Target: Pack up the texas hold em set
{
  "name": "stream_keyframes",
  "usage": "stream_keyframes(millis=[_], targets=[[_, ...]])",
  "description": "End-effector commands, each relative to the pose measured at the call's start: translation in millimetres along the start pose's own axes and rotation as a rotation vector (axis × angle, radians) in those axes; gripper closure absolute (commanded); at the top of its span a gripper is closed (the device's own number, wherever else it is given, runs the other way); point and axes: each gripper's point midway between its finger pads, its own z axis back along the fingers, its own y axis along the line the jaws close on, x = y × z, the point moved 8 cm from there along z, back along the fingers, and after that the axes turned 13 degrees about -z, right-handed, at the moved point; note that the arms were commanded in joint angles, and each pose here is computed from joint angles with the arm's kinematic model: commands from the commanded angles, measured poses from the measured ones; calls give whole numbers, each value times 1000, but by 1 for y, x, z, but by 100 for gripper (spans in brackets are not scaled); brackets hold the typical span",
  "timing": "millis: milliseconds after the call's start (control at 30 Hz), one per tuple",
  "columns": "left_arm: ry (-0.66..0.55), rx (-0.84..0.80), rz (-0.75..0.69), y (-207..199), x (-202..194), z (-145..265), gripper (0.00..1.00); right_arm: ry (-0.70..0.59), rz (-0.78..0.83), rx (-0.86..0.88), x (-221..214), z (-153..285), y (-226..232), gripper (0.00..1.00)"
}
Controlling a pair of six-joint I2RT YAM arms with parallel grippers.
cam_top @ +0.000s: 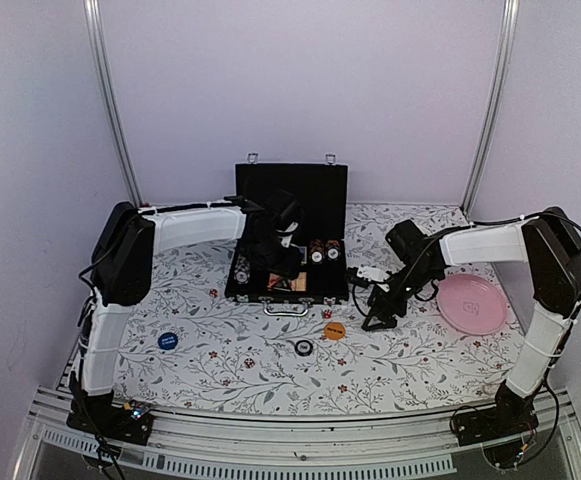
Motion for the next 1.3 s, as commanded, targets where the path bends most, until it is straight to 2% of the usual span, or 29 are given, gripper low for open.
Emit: stream_keyframes(millis=[0,200,300,400,467,533,667,733,933,1267], targets=[[-166,47,-3,4,27,63,30,3,18,-2,4,1,1,16],[-308,57,-71,6,11,121,22,2,22,0,5,1,2,16],[-356,138,-40,18,-13,145,4,1,25,2,5,1,2,16],[-373,232,9,36,-42,152,3,4,27,3,5,1,3,16],[-343,290,45,51,-61,151,3,4,30,2,6,1,3,16],[-276,284,73,64,-81,143,9,4,32,-1,6,1,3,16],[-138,185,154,93,-114,121,33,10,31,-1,4,0,3,16],[-88,139,196,104,-128,111,39,12,31,-4,4,0,3,16],[-46,91,239,119,-141,93,44,20,30,-14,3,-1,1,16],[-1,26,228,131,-137,65,51,31,28,-21,1,-4,0,16]])
